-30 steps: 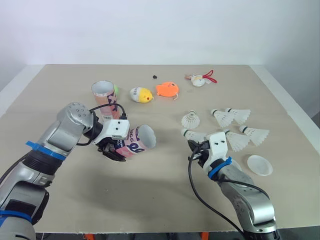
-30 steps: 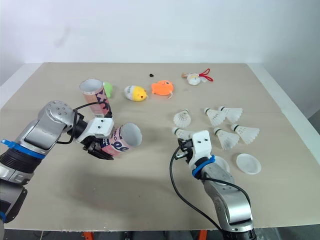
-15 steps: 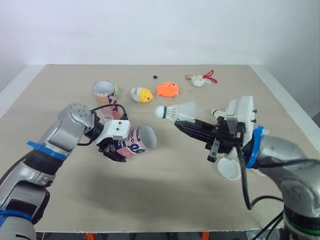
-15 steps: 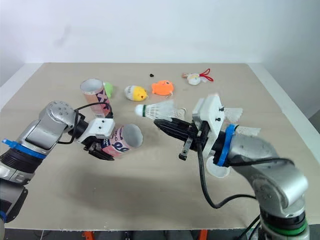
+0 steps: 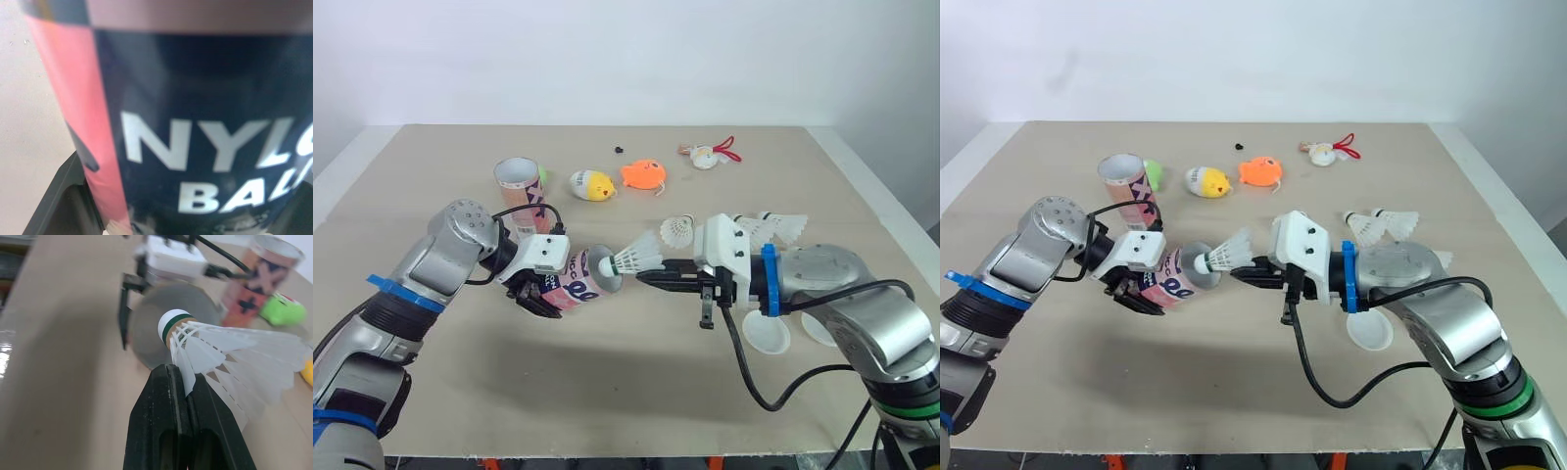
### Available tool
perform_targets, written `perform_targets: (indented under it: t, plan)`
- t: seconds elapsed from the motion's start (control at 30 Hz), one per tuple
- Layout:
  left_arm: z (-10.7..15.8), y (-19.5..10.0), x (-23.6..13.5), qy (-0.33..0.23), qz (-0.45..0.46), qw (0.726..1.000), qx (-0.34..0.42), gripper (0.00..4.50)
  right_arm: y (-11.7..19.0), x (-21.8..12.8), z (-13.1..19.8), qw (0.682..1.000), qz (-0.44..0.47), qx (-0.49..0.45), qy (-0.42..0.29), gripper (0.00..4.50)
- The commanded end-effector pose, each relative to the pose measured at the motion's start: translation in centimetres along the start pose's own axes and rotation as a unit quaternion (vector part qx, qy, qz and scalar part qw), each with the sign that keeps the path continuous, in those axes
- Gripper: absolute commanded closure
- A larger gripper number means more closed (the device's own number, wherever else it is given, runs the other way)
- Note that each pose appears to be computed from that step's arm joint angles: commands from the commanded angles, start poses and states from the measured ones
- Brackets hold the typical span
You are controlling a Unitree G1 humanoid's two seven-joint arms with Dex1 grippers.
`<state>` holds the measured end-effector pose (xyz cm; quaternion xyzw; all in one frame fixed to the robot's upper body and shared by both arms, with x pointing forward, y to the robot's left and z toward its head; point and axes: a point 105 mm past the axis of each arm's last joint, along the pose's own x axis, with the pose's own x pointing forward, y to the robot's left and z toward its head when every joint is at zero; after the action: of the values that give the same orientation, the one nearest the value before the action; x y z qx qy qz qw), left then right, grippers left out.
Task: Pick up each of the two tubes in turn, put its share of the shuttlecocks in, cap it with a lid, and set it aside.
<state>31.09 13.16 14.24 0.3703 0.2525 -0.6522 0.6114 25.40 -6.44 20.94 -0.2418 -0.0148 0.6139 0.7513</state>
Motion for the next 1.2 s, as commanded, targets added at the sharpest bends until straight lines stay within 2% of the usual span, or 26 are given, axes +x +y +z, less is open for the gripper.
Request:
perform_targets:
  t: [0.03,0.07,0.13,0.23,0.33,0.43,0.5,0.6,0.7,0.87,1.2]
  plan:
    - [0.0,-0.6,0.8,0.000,-0.022,1.000,-0.001,1.26,0.1,0.9,1.4,0.999,0.022,-0.015,-0.022,4.33]
    - [0.0,-0.6,0.9,0.000,-0.022,1.000,0.000,1.26,0.1,1.2,1.6,0.999,0.031,-0.013,-0.026,3.78]
    - [0.0,-0.5,0.9,0.000,-0.022,1.000,0.001,1.26,0.3,1.8,2.0,0.998,0.050,0.003,-0.037,3.04]
    - [0.1,-0.4,0.9,0.000,-0.023,1.000,0.002,1.26,0.3,2.2,2.7,0.996,0.071,0.028,-0.056,1.47]
    - [0.2,-0.4,0.9,-0.001,-0.023,1.000,0.003,1.26,0.2,1.6,3.7,0.989,0.086,0.075,-0.094,0.09]
    - [0.2,-0.5,0.9,-0.001,-0.024,1.000,0.003,1.26,-0.3,0.0,4.1,0.982,0.078,0.113,-0.127,0.02]
    - [0.2,-0.6,0.9,-0.002,-0.023,1.000,0.002,1.26,-1.5,-0.9,3.4,0.980,0.035,0.145,-0.132,0.02]
    - [0.1,-0.6,0.9,-0.003,-0.021,1.000,0.000,1.26,-3.5,-1.5,0.4,0.978,-0.063,0.175,-0.091,0.02]
    - [-0.1,-0.8,0.8,-0.002,-0.021,1.000,-0.001,1.26,-5.3,-1.4,-2.8,0.963,-0.164,0.210,-0.049,0.02]
    - [-0.1,-0.9,0.8,-0.002,-0.020,1.000,-0.002,1.26,-6.5,0.8,-6.0,0.938,-0.247,0.244,-0.011,0.02]
    - [0.0,-1.0,0.8,-0.004,-0.018,1.000,-0.003,1.26,-9.3,3.4,-8.7,0.913,-0.315,0.255,0.030,0.02]
